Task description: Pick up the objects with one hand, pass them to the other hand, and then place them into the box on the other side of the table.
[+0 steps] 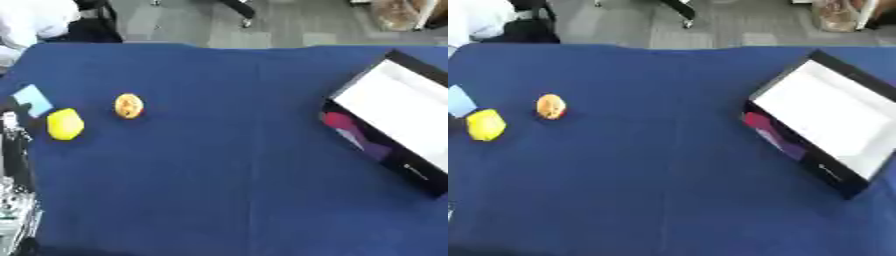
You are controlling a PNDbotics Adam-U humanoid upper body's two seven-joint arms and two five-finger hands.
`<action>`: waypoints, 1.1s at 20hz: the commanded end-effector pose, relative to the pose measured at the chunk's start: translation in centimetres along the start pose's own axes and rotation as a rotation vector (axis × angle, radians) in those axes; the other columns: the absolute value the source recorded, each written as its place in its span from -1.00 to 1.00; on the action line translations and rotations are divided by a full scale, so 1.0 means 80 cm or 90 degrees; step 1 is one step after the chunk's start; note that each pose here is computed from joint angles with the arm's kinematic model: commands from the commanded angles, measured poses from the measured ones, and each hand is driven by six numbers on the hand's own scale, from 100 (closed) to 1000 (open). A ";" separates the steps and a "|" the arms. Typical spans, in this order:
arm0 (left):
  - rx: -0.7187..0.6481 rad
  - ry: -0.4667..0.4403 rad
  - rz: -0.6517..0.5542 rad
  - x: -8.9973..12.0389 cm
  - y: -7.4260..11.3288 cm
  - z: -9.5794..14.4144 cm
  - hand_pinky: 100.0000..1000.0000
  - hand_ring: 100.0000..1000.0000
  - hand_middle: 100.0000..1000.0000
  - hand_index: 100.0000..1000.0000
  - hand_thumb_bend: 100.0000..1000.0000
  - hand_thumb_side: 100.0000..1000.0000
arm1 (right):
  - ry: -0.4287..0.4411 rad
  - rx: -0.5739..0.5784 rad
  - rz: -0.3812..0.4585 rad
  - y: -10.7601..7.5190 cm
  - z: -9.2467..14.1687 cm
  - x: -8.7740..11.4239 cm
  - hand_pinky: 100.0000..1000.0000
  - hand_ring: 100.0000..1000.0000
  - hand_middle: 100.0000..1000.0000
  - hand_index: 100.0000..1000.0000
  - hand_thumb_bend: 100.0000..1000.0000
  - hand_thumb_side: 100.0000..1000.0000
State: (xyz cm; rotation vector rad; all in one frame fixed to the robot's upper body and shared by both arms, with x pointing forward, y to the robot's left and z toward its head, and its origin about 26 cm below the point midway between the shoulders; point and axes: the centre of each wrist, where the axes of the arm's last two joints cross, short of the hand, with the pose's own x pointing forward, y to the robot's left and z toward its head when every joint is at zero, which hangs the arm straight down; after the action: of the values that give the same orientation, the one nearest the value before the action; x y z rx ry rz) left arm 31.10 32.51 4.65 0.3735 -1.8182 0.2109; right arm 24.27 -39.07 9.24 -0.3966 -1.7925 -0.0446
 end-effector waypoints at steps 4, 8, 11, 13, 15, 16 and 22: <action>0.005 -0.027 -0.008 0.013 0.006 -0.010 0.62 0.38 0.55 0.69 -0.88 0.73 | -0.029 0.003 0.017 -0.006 -0.006 0.015 0.80 0.75 1.00 0.97 -1.00 0.33; -0.003 -0.042 -0.015 0.020 0.007 -0.015 0.64 0.49 0.62 0.70 -0.90 0.72 | -0.041 -0.001 0.021 -0.008 -0.008 0.021 0.80 0.75 1.00 0.97 -1.00 0.32; -0.010 -0.059 -0.023 0.029 0.011 -0.021 0.64 0.52 0.64 0.71 -0.92 0.70 | -0.052 -0.006 0.023 -0.008 -0.008 0.025 0.80 0.75 1.00 0.97 -1.00 0.31; -0.014 -0.074 -0.029 0.039 0.016 -0.028 0.65 0.52 0.64 0.71 -0.94 0.67 | -0.058 -0.007 0.024 -0.008 -0.009 0.028 0.80 0.75 1.00 0.97 -1.00 0.31; -0.021 -0.097 -0.044 0.054 0.024 -0.040 0.65 0.53 0.64 0.71 -0.98 0.64 | -0.065 -0.007 0.026 -0.008 -0.009 0.031 0.80 0.75 1.00 0.97 -1.00 0.30; -0.026 -0.108 -0.054 0.061 0.028 -0.045 0.65 0.53 0.63 0.71 -1.00 0.62 | -0.068 -0.007 0.026 -0.008 -0.010 0.033 0.80 0.75 1.00 0.97 -1.00 0.30; -0.057 -0.157 -0.128 0.109 0.055 -0.081 0.68 0.56 0.62 0.70 -1.00 0.56 | -0.082 -0.002 0.033 -0.008 -0.010 0.040 0.80 0.75 1.00 0.97 -1.00 0.27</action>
State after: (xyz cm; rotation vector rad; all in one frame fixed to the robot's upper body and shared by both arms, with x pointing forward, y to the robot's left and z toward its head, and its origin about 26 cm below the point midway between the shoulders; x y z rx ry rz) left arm 33.30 36.39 12.98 0.4896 -1.9830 -0.0063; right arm 24.20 -38.70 11.24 -0.4243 -1.8756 -0.0232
